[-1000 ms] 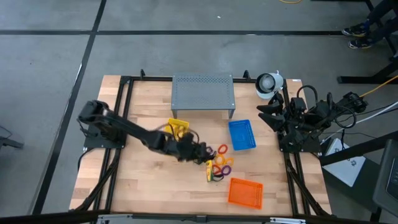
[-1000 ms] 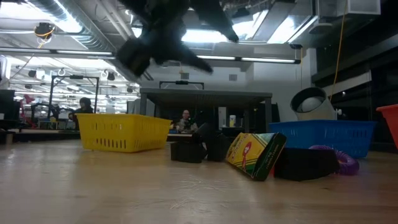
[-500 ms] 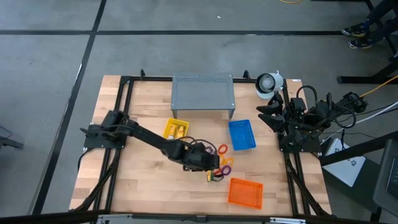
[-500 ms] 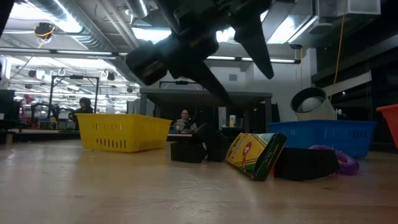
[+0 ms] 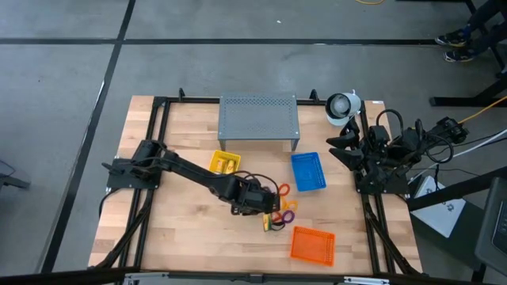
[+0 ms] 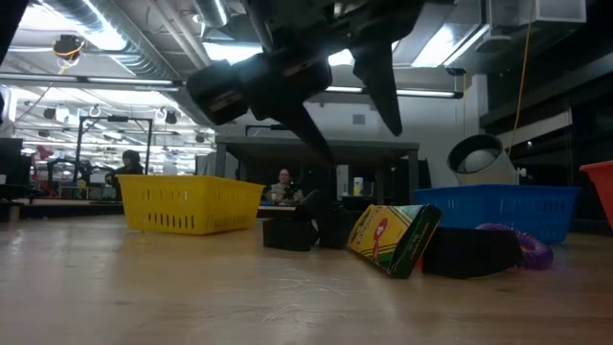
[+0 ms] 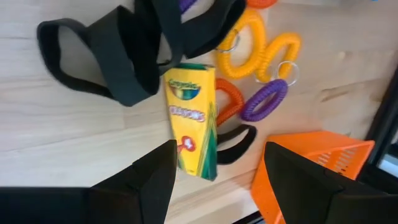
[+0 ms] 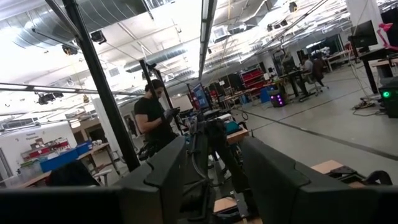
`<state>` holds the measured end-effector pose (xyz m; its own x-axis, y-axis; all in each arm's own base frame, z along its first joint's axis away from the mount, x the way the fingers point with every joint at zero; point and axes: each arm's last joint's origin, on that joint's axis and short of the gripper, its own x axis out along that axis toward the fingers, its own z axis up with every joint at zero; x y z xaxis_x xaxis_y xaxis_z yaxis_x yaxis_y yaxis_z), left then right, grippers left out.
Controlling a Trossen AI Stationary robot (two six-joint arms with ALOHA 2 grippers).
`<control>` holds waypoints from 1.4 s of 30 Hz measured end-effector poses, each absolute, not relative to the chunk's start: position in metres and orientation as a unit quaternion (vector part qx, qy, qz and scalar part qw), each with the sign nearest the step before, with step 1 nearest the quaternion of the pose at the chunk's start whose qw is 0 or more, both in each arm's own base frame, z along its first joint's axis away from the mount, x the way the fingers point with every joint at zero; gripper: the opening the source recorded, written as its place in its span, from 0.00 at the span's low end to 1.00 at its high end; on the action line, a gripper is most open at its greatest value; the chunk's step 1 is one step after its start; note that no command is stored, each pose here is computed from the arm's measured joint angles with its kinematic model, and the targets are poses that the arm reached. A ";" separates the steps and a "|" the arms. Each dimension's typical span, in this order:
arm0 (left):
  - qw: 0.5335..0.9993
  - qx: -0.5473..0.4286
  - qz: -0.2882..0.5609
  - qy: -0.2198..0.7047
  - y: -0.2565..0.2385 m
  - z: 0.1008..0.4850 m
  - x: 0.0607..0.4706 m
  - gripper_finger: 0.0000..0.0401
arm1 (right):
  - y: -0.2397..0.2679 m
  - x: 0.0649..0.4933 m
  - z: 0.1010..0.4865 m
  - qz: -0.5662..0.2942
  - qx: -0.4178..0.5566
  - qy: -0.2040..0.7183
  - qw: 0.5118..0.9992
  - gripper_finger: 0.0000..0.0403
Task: Pick & Place Office Desk Supplies
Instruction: Put the yellow box of crayons into the yellow bin
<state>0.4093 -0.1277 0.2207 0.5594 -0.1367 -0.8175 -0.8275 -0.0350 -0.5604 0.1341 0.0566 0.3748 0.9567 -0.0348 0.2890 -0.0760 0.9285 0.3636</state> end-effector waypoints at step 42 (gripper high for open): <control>0.845 -0.408 0.327 0.115 -0.136 0.344 0.325 0.54 | 0.091 0.217 0.360 -0.086 0.289 0.042 0.953 0.40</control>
